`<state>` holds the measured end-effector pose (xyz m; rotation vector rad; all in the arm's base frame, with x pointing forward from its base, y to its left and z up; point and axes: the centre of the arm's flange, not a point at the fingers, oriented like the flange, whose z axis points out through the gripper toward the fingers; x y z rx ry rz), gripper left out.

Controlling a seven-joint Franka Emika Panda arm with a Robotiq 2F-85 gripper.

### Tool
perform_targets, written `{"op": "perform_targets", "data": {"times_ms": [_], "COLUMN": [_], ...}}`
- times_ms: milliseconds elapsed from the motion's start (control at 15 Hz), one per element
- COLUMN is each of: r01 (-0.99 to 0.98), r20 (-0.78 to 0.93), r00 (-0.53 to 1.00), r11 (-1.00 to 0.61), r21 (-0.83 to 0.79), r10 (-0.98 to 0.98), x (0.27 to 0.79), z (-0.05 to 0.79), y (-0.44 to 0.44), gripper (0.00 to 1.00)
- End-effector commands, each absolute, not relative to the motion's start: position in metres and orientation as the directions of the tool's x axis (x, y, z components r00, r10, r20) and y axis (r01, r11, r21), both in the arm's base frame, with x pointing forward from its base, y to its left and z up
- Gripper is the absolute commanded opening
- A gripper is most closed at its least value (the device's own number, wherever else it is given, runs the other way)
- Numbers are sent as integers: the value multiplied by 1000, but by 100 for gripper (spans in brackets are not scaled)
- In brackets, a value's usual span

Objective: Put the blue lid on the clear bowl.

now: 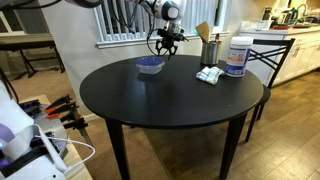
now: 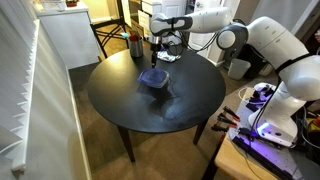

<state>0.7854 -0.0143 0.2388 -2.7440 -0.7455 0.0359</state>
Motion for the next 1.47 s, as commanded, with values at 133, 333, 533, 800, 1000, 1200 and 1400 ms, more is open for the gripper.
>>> {"op": "perform_targets", "data": {"times_ms": [133,333,533,800,1000,1200,1400], "r01": [509,526,551,585,598,612,631], "r20": [88,120,146,151,136,133,127], "r00": [859,850,834,806,795,782,766], "r11": [-823,-825,-821,-809,-801,-790,-775], "r21": [-254,-204,-151,-59,-11,21,36], "r10": [504,512,533,572,592,609,630], "x": [790,788,787,778,775,773,776], "z": [257,270,282,302,318,324,321], "y": [-13,-6,8,31,40,45,52], "gripper": [100,100,100,100,100,100,75]}}
